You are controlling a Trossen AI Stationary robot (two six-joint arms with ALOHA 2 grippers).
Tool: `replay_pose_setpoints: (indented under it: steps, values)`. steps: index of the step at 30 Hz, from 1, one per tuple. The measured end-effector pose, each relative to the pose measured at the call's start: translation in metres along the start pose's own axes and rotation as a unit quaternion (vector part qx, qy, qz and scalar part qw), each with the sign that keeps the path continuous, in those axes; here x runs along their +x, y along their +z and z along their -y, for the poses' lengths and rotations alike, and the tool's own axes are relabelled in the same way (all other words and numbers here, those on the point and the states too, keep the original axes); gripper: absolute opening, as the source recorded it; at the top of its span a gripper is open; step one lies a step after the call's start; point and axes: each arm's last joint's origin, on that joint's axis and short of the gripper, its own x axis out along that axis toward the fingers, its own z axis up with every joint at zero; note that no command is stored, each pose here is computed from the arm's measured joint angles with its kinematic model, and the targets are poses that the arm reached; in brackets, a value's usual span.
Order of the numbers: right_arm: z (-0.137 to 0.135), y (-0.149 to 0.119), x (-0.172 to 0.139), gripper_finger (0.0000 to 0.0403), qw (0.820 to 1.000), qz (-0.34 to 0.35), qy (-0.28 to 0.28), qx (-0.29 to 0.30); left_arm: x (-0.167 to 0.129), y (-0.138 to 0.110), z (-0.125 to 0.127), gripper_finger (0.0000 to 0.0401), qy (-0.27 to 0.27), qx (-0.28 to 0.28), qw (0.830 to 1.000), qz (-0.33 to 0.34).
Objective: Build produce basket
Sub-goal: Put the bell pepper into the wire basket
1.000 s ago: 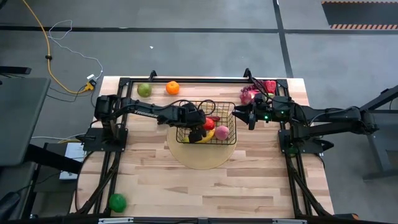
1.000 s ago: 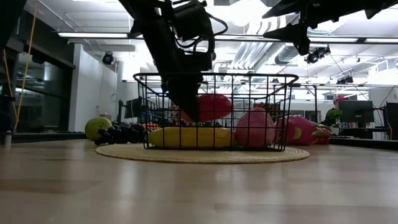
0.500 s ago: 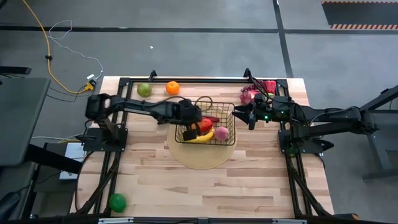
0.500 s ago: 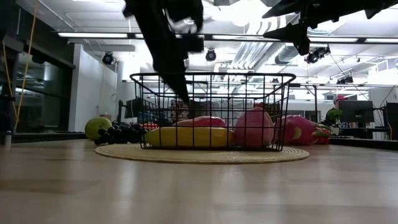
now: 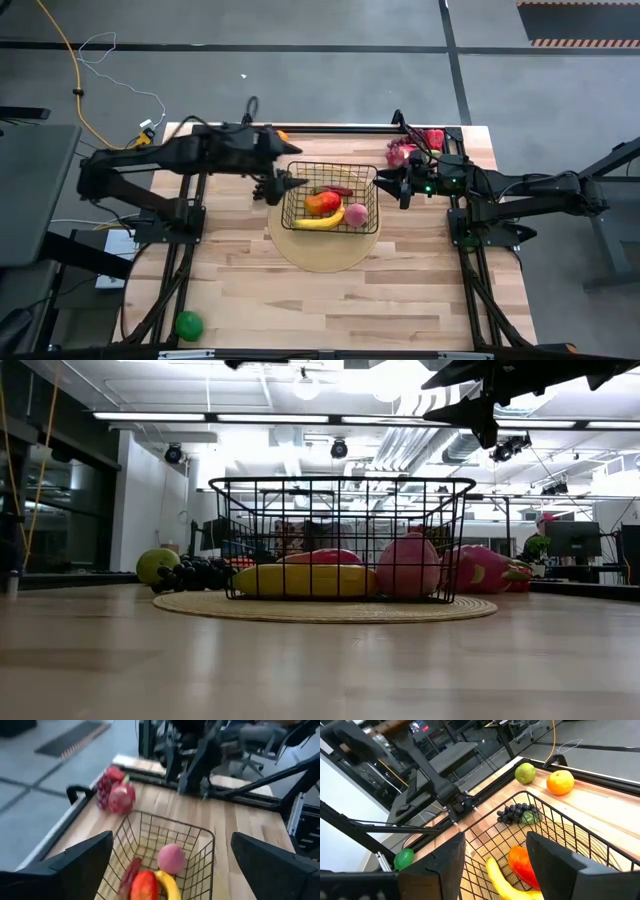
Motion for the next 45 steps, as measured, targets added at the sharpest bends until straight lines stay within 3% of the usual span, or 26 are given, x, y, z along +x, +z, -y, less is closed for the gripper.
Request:
replay_pose_setpoints:
  steps: [4,7,15,20,25,27,30,32,35,37,40,45]
  values:
    - [0.0,0.0,0.0,0.0202,1.0,0.0,0.0,0.0,-0.018,-0.001,-0.002,0.0393,-0.003,0.023,0.999,0.026]
    - [0.0,0.0,0.0,0.0202,1.0,0.001,0.001,0.0,-0.018,-0.019,-0.004,0.0392,-0.007,0.007,0.999,0.053]
    - [0.0,0.001,0.0,0.0202,1.0,0.003,0.002,0.0,-0.013,-0.081,-0.008,0.0392,-0.045,-0.092,0.975,0.197]
    - [-0.001,0.001,0.0,0.0202,1.0,0.003,0.003,0.0,-0.011,-0.111,-0.014,0.0392,-0.032,-0.159,0.964,0.212]
    - [-0.003,0.007,0.0,0.0202,0.998,0.043,0.001,0.039,-0.011,-0.113,-0.014,0.0392,-0.037,-0.165,0.962,0.213]
    - [-0.002,0.021,-0.003,0.0202,0.994,0.076,-0.043,0.068,-0.01,-0.114,-0.014,0.0392,-0.036,-0.164,0.963,0.211]
    - [0.005,0.046,-0.013,0.0202,0.981,0.088,-0.156,0.078,-0.008,-0.114,-0.014,0.0392,-0.035,-0.177,0.961,0.208]
    - [0.013,0.06,-0.022,0.0202,0.959,0.079,-0.259,0.08,-0.008,-0.114,-0.014,0.0392,-0.034,-0.18,0.961,0.209]
    - [0.027,0.077,-0.036,0.0202,0.91,0.063,-0.399,0.088,-0.008,-0.115,-0.015,0.0392,-0.011,-0.173,0.963,0.207]
    - [0.034,0.087,-0.043,0.0202,0.889,0.048,-0.446,0.096,-0.007,-0.117,-0.016,0.0392,-0.001,-0.163,0.966,0.202]
    - [0.043,0.097,-0.046,0.0202,0.87,0.028,-0.479,0.112,-0.007,-0.116,-0.016,0.0392,0.001,-0.156,0.967,0.203]
    - [0.084,0.101,-0.036,0.0202,0.831,-0.027,-0.536,0.145,-0.007,-0.117,-0.016,0.0392,0.002,-0.155,0.967,0.203]
